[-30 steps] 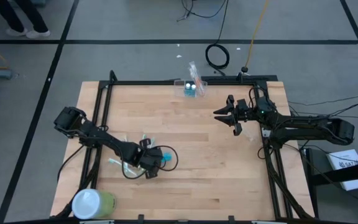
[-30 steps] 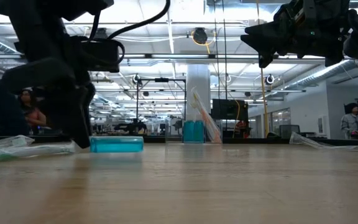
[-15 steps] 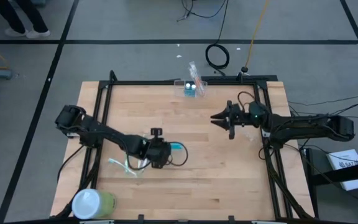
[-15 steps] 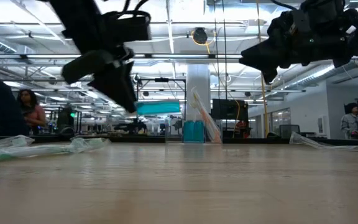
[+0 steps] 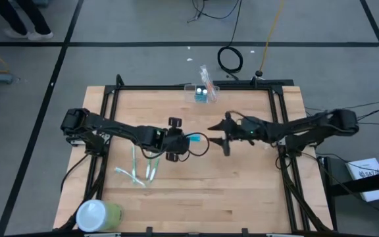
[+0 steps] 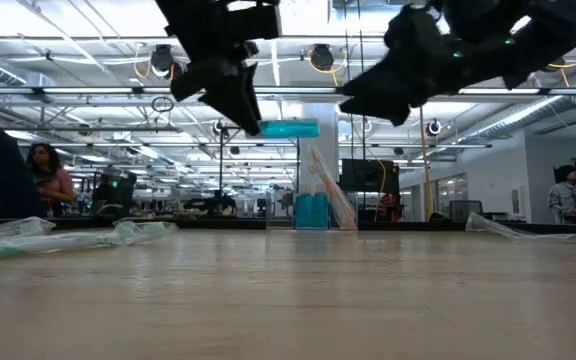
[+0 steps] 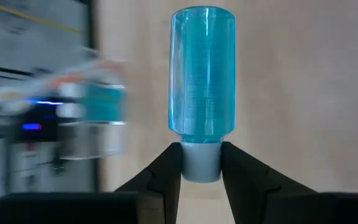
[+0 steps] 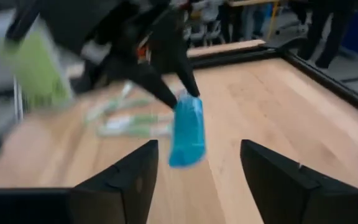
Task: Pick & Place toothbrushing station
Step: Put the blue mouthwash into the transparent organizer
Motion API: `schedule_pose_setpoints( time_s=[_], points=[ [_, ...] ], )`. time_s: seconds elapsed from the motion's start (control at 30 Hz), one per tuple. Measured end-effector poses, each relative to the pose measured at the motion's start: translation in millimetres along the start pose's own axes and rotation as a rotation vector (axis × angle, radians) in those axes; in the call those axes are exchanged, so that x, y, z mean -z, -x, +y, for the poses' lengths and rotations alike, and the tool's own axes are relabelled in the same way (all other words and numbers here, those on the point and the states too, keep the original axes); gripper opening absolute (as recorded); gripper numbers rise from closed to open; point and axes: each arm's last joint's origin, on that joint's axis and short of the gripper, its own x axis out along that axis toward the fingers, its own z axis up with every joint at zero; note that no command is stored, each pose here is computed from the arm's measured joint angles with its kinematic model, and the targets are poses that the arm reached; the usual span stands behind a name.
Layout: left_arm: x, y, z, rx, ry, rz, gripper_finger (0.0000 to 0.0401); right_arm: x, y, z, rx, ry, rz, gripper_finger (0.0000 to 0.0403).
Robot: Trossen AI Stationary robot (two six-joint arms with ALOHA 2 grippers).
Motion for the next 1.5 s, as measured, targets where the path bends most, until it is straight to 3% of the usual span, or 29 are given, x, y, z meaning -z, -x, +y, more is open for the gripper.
schedule_pose_setpoints(
  time_s=[0.1,0.23,0.67,1.2,1.43,1.5],
  points=[
    [-2,0,5,-0.14,-0.045,0.016,0.0106,-1,-7,-11,0.032,-0.162,-0.028,0.0228],
    [-5,1,9,-0.258,-0.083,0.023,0.0106,0,-11,-21,0.012,-0.263,-0.046,0.0223],
    [-16,2,14,-0.293,-0.099,-0.063,0.0106,1,-24,-24,-0.062,-0.29,-0.159,0.0206],
    [-16,2,14,-0.294,-0.098,-0.063,0.0106,1,-24,-24,-0.057,-0.256,-0.166,0.008],
    [-17,2,14,-0.298,-0.09,-0.069,0.0107,0,-24,-24,-0.056,-0.232,-0.173,0.0088],
    [-18,2,15,-0.308,-0.039,-0.087,0.0112,0,-23,-24,-0.056,-0.23,-0.177,0.0093]
  ],
)
